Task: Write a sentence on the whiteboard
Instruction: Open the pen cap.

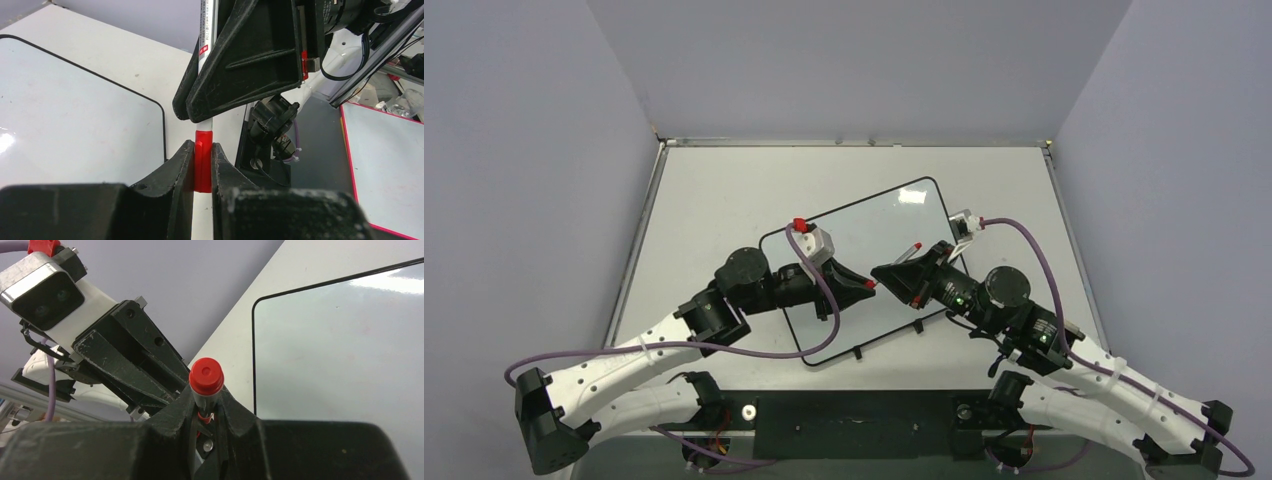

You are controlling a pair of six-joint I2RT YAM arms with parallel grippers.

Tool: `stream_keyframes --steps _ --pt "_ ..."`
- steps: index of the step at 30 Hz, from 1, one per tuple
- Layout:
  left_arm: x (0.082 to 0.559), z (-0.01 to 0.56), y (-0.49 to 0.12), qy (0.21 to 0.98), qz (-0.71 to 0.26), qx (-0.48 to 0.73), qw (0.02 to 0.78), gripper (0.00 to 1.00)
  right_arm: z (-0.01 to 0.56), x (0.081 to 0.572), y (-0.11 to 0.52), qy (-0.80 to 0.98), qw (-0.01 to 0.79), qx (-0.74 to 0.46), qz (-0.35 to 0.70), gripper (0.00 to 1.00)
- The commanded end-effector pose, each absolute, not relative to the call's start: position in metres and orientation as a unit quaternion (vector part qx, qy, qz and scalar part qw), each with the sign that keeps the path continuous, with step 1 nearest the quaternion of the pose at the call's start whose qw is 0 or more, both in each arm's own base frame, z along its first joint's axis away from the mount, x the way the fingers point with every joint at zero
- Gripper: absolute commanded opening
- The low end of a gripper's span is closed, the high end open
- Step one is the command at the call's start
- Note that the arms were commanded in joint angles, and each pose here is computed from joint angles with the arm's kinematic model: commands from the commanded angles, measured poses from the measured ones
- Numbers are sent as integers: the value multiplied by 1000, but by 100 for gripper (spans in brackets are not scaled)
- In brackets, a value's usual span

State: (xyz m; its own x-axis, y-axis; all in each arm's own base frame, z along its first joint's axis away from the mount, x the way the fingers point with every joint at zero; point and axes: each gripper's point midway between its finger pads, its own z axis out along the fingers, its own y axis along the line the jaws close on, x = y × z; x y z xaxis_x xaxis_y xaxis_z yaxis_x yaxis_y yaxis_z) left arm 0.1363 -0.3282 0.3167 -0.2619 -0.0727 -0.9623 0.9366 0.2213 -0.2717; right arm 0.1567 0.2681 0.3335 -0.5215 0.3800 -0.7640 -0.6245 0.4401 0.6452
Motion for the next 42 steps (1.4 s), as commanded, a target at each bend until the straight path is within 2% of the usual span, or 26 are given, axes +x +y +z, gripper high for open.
stream_keyframes --steps 1,9,10,11,12,13,16,23,33,36,42 --pt "151 330 -320 610 -487 331 530 0 321 174 254 719 494 -36 488 0" --pt "150 327 -317 614 -466 358 527 0 319 155 264 720 468 -99 503 2" --pt "147 329 -319 610 -471 367 522 0 321 154 265 718 467 -108 505 10" --pt "146 326 -320 611 -470 374 516 0 321 151 268 717 462 -120 507 30" --pt "141 326 -321 607 -475 384 509 0 323 150 269 715 463 -125 510 40" --pt "140 327 -323 603 -476 392 507 0 326 148 269 711 464 -133 511 53" --pt "129 320 -322 602 -478 419 482 0 331 148 268 705 466 -146 513 64" --pt "118 311 -321 595 -475 460 457 0 341 151 256 689 452 -169 540 62" --pt "125 313 -328 597 -464 469 456 0 334 128 266 686 396 -235 563 48" --pt "128 320 -328 594 -457 472 464 0 327 128 265 695 391 -243 553 48" --pt "129 324 -327 593 -450 478 465 0 322 129 265 703 386 -243 545 38"
